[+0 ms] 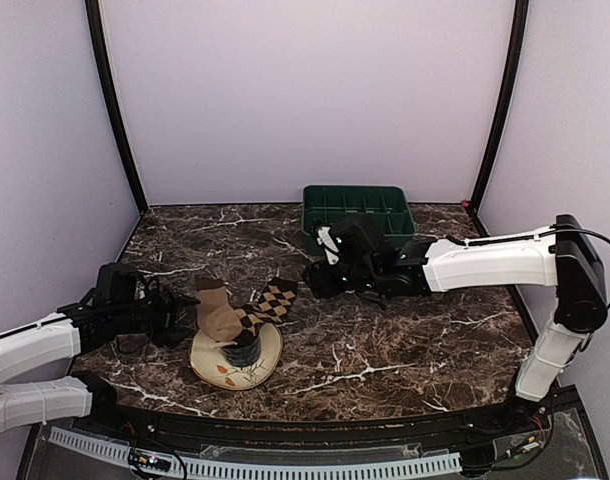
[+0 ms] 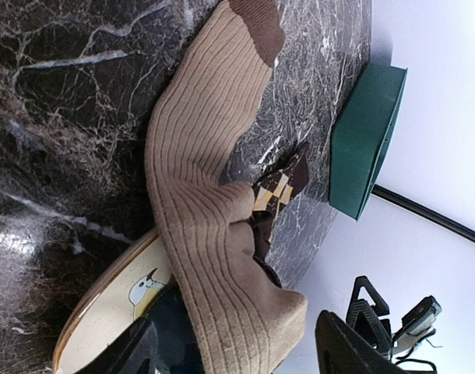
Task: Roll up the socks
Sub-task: Pick up the sock from the center of the board.
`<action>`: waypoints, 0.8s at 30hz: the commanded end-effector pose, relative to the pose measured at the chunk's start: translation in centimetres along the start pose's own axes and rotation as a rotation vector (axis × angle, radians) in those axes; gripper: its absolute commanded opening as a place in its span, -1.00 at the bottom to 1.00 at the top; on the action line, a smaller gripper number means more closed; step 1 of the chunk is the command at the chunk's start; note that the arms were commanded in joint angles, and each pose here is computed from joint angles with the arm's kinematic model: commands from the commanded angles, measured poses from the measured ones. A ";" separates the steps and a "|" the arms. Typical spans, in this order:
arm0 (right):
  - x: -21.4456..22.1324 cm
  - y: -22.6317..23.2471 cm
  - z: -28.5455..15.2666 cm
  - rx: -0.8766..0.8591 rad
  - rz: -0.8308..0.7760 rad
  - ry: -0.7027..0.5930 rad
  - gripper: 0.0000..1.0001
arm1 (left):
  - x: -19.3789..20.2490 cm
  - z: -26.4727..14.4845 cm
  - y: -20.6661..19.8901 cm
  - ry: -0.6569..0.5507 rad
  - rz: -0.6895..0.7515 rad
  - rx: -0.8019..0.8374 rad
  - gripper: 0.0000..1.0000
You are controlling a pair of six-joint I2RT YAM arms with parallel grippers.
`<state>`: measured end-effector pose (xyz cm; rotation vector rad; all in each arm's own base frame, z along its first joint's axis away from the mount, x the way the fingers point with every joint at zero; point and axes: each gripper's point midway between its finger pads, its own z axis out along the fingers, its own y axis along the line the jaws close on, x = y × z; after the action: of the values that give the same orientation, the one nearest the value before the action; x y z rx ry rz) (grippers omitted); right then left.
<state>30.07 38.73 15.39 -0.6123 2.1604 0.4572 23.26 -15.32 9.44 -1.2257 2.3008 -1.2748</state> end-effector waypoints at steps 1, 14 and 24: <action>-1.5 0.7 -0.1 -0.008 0.002 -0.049 0.32 | 0.8 0.7 0.3 0.052 -0.032 0.011 0.35; -1.4 1.1 0.1 -0.019 0.002 -0.043 0.32 | 1.4 1.9 0.3 0.089 -0.053 0.024 -0.04; -1.2 1.4 0.3 -0.024 -0.002 -0.035 0.32 | 1.3 2.3 0.3 0.087 -0.058 0.035 -0.49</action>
<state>30.10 39.01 15.37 -0.6155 2.1596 0.4592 23.60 -17.30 7.97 -1.2820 2.3182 -1.3816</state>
